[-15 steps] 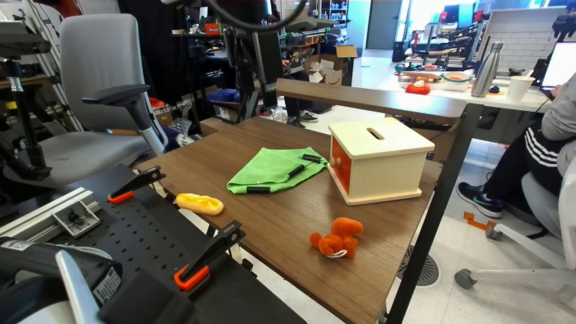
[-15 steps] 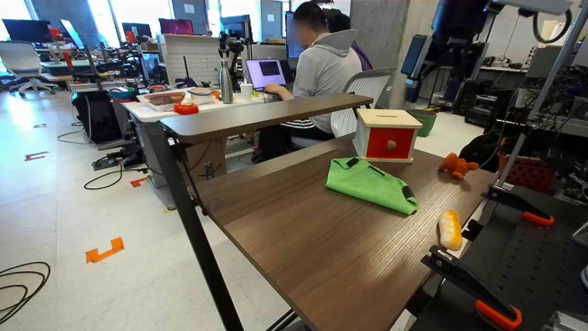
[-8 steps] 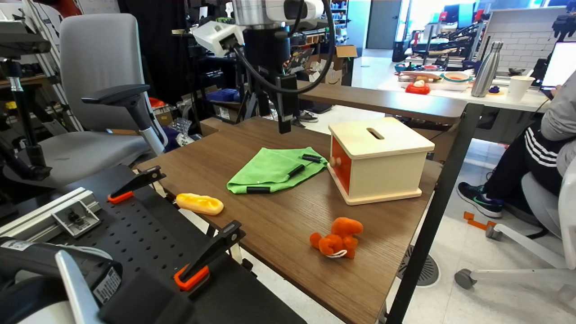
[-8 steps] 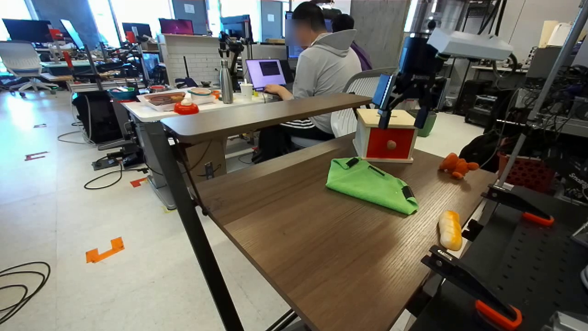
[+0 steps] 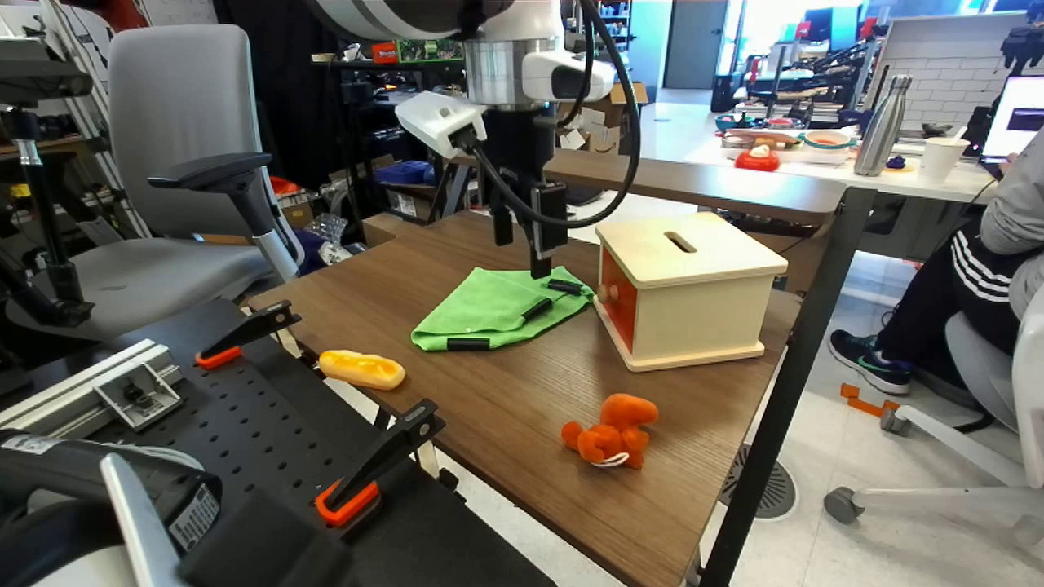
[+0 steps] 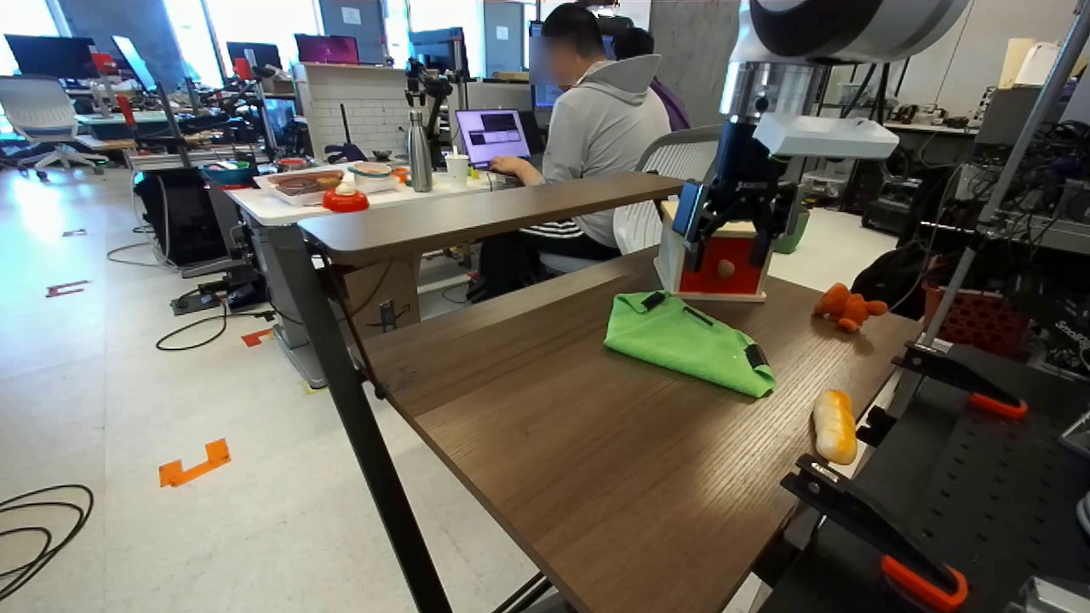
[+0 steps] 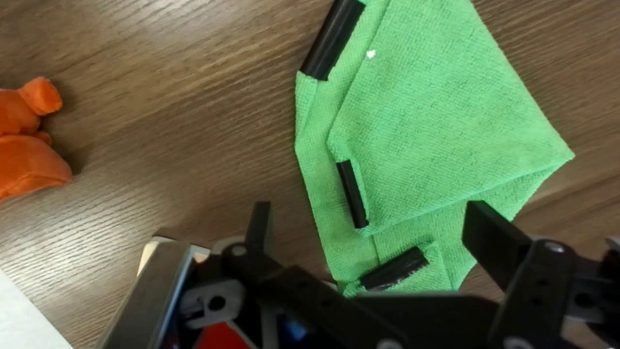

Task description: Unfold the towel

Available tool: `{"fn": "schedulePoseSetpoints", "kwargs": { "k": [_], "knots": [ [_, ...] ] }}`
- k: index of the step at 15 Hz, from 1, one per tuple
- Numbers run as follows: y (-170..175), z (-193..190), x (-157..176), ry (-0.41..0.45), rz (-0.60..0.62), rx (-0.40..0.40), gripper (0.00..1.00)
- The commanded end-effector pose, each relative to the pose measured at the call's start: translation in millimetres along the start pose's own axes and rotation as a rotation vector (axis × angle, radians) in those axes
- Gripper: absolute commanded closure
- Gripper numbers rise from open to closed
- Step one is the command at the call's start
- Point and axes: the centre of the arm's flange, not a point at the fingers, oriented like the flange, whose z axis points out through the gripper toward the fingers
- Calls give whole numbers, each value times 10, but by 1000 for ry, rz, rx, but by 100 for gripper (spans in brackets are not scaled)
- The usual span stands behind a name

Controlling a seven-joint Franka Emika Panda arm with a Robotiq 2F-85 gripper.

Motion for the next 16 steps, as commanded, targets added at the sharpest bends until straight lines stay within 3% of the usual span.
{"fn": "schedulePoseSetpoints", "kwargs": {
  "k": [1, 10, 12, 16],
  "knots": [
    [1, 223, 131, 7, 0, -2, 0],
    [14, 575, 149, -5, -2, -15, 0],
    [14, 619, 168, -10, 0, -18, 8],
    [1, 689, 212, -14, 5, -25, 10]
  ]
}}
